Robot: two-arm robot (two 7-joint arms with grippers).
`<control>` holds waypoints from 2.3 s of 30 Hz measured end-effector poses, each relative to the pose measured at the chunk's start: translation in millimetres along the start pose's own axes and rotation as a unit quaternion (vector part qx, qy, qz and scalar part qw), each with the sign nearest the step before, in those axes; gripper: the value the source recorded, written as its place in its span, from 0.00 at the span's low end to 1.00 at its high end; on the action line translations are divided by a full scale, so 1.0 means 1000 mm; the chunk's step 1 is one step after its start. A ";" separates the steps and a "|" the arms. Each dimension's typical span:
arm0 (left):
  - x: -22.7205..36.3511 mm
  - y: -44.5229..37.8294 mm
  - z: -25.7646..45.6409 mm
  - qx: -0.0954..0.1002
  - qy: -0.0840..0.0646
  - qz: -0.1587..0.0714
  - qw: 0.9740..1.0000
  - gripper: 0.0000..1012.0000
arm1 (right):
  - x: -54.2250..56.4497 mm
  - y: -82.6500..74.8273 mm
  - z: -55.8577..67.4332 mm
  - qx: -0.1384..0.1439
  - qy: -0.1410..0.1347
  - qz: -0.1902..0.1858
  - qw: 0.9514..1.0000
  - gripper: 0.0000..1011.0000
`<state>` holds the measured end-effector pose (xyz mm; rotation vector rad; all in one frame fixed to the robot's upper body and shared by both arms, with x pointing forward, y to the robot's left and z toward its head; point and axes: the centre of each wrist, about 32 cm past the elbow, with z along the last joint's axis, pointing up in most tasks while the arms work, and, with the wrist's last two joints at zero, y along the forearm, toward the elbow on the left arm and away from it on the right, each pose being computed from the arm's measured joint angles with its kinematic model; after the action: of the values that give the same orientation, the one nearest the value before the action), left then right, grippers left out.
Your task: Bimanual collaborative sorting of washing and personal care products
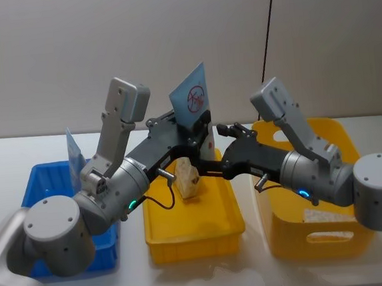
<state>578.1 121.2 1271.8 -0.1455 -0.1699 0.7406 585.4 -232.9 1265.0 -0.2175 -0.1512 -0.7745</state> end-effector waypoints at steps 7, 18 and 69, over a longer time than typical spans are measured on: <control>0.0000 0.0000 0.0001 0.000 0.000 0.000 1.000 0.28 | 0.005 0.002 0.002 0.000 -0.001 0.012 1.000 0.90; 0.0000 0.0000 0.0001 0.000 0.000 0.000 1.000 0.28 | 0.012 0.000 0.006 0.007 0.000 0.033 0.999 0.60; 0.0000 0.0000 0.0000 0.000 0.000 0.000 1.000 0.99 | 0.011 -0.005 0.004 0.012 0.051 -0.089 0.995 0.11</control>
<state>578.1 121.2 1271.8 -0.1456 -0.1701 0.7405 589.2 -242.8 1272.3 -0.1420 -0.0833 -0.9585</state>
